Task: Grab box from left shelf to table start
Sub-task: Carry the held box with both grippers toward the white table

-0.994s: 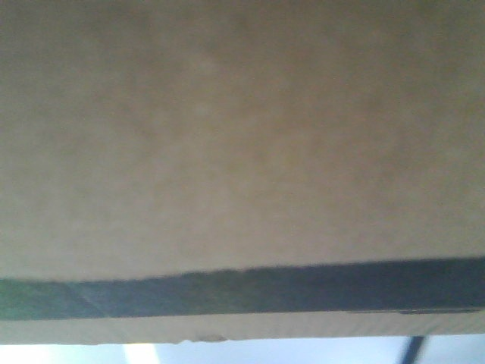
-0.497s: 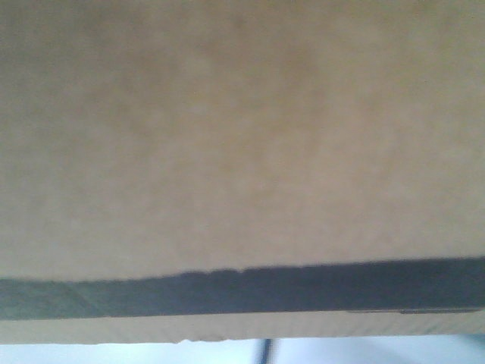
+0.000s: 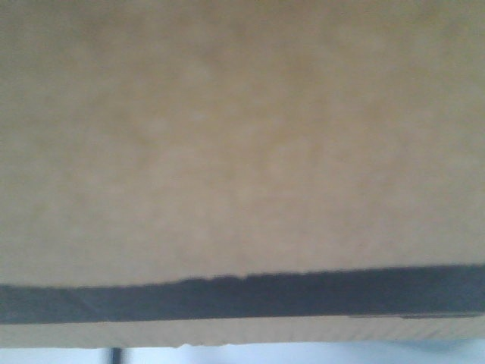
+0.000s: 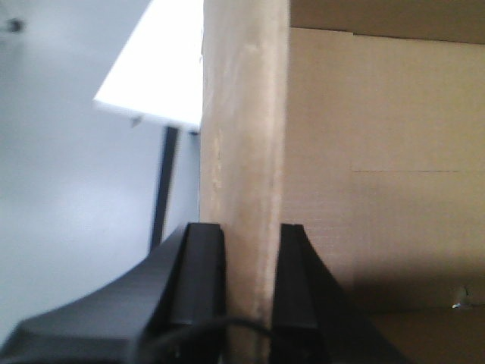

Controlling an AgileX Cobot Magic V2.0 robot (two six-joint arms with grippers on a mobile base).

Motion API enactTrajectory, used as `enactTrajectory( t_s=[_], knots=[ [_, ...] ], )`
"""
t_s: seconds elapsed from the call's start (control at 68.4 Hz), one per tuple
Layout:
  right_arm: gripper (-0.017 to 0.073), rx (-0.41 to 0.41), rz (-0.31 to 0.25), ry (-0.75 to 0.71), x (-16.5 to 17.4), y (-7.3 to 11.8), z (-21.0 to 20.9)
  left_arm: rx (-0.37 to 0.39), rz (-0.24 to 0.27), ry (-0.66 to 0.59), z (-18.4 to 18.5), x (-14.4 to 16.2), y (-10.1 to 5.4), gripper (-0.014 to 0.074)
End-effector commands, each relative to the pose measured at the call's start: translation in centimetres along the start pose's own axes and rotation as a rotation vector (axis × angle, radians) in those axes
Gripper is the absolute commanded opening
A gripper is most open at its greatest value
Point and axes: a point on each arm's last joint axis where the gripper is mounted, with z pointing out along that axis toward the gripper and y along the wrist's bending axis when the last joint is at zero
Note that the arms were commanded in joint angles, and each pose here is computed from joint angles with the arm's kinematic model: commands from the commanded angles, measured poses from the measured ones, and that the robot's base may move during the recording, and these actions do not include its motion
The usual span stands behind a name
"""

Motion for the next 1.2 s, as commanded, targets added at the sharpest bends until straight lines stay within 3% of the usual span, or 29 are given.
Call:
enactTrajectory(
  t_s=[0.0, 1.184],
  knots=[
    [0.0064, 0.032, -0.021, -0.147, -1.97, -0.12, -0.27, 0.069, -0.025, -0.182, -0.94, -2.01, -0.59, -0.009],
    [0.0064, 0.032, -0.021, -0.146, -1.95, -0.12, -0.27, 0.071, -0.026, -0.178, -0.84, -2.05, -0.64, -0.009]
  ],
)
